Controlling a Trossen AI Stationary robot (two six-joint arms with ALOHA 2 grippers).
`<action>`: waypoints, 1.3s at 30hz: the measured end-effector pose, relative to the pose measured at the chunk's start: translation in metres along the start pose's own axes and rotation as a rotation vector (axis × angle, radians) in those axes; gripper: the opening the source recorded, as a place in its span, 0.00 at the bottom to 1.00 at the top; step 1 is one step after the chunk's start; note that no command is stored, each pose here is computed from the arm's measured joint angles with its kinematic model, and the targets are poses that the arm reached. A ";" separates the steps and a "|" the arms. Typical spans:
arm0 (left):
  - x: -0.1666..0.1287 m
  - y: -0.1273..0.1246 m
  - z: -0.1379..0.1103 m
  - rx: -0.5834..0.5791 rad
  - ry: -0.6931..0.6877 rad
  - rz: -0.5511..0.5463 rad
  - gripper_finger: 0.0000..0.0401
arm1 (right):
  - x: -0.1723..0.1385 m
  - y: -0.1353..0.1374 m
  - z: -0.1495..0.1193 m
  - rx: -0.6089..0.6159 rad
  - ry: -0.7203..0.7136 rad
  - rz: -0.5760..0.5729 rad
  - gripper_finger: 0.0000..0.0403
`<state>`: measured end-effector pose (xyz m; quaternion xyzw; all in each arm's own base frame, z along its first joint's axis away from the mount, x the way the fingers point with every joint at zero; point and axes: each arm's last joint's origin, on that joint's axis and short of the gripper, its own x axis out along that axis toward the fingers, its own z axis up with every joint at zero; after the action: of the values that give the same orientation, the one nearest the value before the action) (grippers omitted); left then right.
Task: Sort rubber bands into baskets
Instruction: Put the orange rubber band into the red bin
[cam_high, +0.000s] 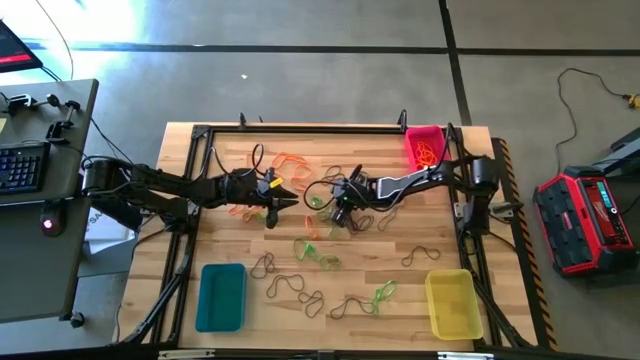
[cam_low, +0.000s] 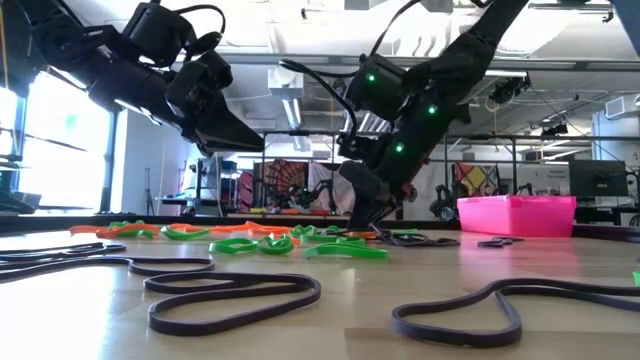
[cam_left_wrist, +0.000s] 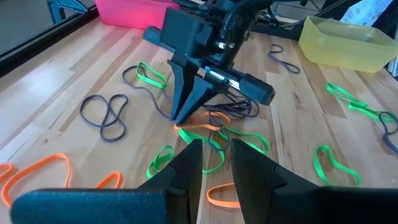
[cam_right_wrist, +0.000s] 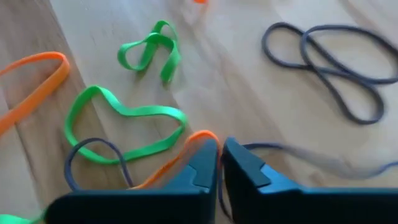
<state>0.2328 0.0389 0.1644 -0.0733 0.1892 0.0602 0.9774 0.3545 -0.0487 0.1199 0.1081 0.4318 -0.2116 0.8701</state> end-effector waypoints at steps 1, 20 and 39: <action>0.000 0.000 0.000 0.000 0.000 0.000 0.19 | -0.003 0.001 0.001 -0.009 -0.009 -0.006 0.02; 0.000 0.000 0.000 -0.001 -0.002 0.000 0.19 | -0.106 0.025 -0.001 0.024 -0.206 -0.418 0.00; 0.000 0.000 0.002 0.001 -0.024 0.004 0.19 | -0.159 -0.140 -0.022 0.344 0.214 -1.100 0.00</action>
<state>0.2336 0.0392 0.1665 -0.0719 0.1775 0.0628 0.9795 0.1893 -0.1209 0.2329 0.0282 0.4692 -0.6872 0.5539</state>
